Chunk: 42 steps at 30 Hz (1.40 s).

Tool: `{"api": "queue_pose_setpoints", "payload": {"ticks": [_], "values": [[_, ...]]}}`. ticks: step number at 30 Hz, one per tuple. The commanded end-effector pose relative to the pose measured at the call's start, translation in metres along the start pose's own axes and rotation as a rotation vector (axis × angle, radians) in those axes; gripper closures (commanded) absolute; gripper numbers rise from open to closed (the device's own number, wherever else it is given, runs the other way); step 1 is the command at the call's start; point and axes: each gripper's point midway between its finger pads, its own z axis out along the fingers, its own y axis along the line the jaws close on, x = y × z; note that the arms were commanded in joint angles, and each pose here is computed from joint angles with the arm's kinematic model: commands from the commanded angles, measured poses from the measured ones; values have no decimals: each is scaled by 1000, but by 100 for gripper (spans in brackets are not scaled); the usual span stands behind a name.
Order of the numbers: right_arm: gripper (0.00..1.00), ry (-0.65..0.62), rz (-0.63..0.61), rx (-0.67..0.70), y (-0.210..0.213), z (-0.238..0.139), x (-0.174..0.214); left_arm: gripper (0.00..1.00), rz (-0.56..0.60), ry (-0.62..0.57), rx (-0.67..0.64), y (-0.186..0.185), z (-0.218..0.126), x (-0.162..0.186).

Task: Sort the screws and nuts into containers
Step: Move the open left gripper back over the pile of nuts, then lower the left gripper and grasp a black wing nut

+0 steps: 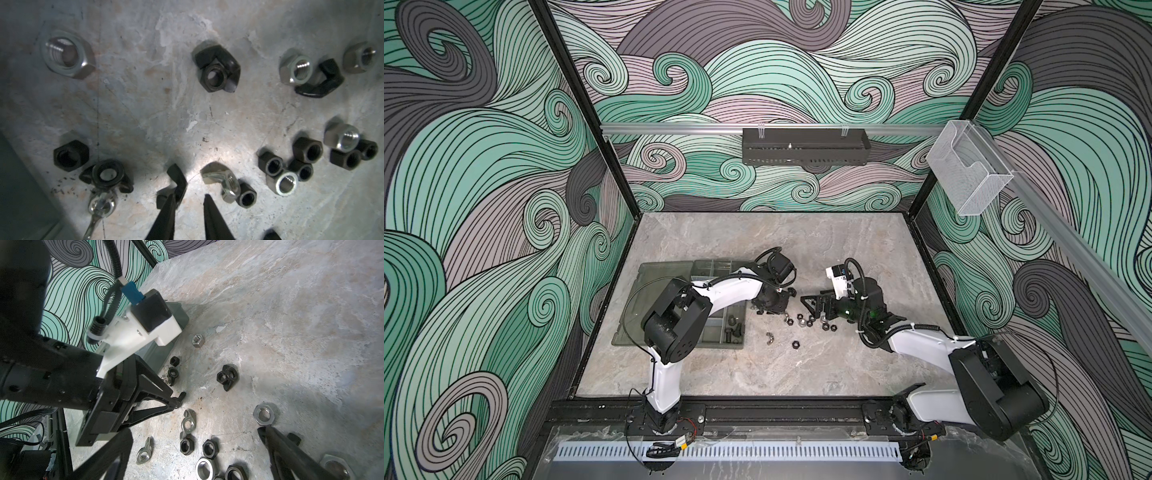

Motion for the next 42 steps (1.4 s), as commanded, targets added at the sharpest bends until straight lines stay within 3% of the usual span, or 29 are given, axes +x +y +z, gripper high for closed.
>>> {"api": "queue_pose_setpoints", "payload": {"ticks": [1,10,14,21,27,34,42], "values": [[1,-13,-27,-39,8,4,-7,72,4,45,-25,9,6,5],[1,0,-51,-114,24,10,-7,74,12,63,27,1,13,3],[1,14,-67,-138,31,13,-4,82,-3,91,35,0,17,9],[1,20,-68,-162,37,14,-3,77,-36,103,38,3,15,21],[1,27,-72,-161,38,14,-3,89,-46,95,26,5,14,19],[1,30,-79,-173,42,13,-3,94,-74,-11,12,9,-16,6],[1,28,-190,-246,71,11,1,95,-130,-108,-22,37,-67,-4]]}}
